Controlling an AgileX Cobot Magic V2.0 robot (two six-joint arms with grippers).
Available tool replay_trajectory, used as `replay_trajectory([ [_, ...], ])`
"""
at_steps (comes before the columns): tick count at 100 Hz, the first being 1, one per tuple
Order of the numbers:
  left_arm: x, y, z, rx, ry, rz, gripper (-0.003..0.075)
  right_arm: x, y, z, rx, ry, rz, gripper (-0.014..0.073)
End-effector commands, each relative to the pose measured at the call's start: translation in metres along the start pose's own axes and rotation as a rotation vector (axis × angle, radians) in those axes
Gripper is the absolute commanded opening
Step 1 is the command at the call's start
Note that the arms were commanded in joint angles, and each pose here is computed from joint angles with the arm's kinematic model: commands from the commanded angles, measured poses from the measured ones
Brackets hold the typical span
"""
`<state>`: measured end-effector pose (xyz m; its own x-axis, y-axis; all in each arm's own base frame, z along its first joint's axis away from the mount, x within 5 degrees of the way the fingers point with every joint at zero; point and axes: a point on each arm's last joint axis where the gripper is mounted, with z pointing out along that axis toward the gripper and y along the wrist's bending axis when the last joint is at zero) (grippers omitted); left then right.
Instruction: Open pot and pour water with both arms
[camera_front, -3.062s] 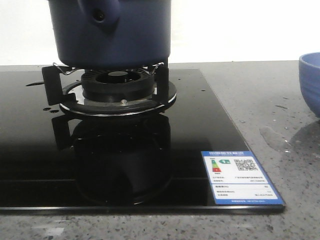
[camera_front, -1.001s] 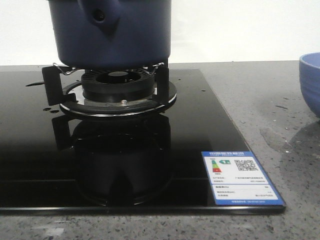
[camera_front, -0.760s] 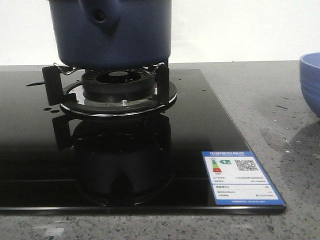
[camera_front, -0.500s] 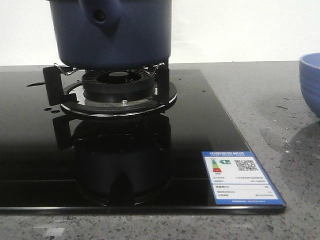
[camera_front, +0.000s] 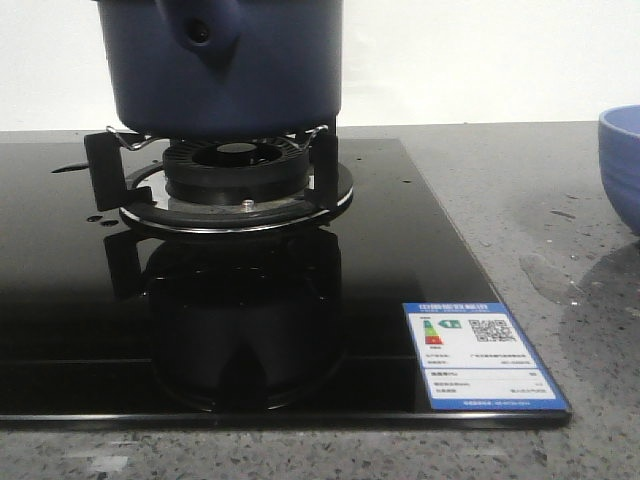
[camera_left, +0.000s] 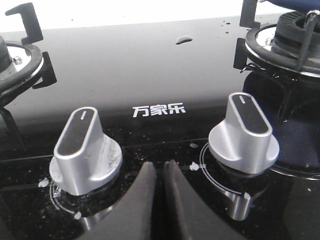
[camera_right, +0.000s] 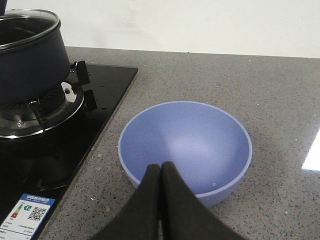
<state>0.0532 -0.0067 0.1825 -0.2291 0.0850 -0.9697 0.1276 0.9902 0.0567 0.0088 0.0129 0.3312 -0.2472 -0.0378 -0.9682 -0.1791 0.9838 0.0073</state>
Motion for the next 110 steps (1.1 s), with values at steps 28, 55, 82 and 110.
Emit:
replay_trajectory([
  [28,0.004,0.0,0.001,-0.004,-0.044,-0.023,-0.002,-0.012,-0.001,-0.002,0.007,-0.075,-0.008,-0.0069],
  [55,0.004,0.0,0.001,-0.004,-0.044,-0.023,-0.002,-0.008,-0.003,0.002,0.03,-0.067,-0.026,-0.0069],
  [82,0.004,0.0,0.001,-0.004,-0.044,-0.023,-0.002,0.025,-0.029,0.045,0.301,-0.247,-0.036,-0.0069],
  [110,0.004,0.0,0.001,-0.004,-0.044,-0.023,-0.002,0.11,-0.034,0.078,0.33,-0.114,0.038,-0.0069],
])
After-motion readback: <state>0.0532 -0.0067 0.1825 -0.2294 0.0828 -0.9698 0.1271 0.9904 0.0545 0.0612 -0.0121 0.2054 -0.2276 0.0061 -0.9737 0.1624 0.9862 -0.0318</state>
